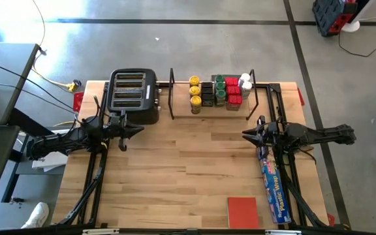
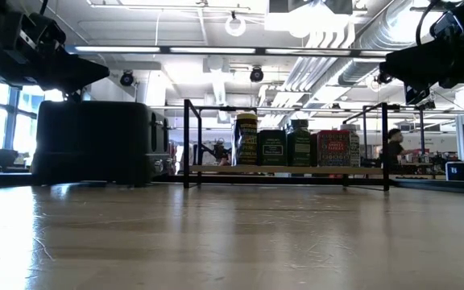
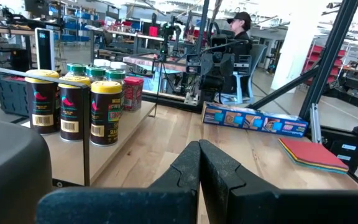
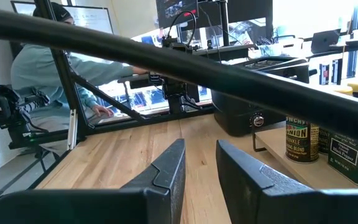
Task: Shelf spices
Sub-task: Return to Home Position
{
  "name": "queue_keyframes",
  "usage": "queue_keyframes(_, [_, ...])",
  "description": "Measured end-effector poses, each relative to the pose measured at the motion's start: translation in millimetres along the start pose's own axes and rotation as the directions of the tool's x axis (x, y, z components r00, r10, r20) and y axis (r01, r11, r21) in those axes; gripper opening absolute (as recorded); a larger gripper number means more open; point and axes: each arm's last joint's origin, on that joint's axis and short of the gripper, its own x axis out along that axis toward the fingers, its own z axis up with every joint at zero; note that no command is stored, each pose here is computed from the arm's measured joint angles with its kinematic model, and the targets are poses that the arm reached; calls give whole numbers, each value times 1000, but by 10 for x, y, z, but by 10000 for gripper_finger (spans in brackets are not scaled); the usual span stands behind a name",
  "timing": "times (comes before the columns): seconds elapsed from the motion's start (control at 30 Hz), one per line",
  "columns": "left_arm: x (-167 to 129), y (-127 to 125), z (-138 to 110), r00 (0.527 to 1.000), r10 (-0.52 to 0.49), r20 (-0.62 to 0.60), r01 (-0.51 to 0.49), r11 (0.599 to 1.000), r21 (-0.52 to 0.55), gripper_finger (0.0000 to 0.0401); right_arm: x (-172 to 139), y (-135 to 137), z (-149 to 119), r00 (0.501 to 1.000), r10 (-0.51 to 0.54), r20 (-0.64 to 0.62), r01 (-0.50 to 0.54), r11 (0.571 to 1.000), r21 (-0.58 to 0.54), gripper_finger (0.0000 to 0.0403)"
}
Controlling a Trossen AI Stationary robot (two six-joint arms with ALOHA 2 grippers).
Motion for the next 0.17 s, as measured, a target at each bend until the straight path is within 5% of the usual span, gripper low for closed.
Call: queue_keyframes(0.17, [0, 0, 0, 1000, 0, 0, 0, 1000, 0, 1, 0, 0, 0, 1000, 0, 0, 0, 1000, 0, 85])
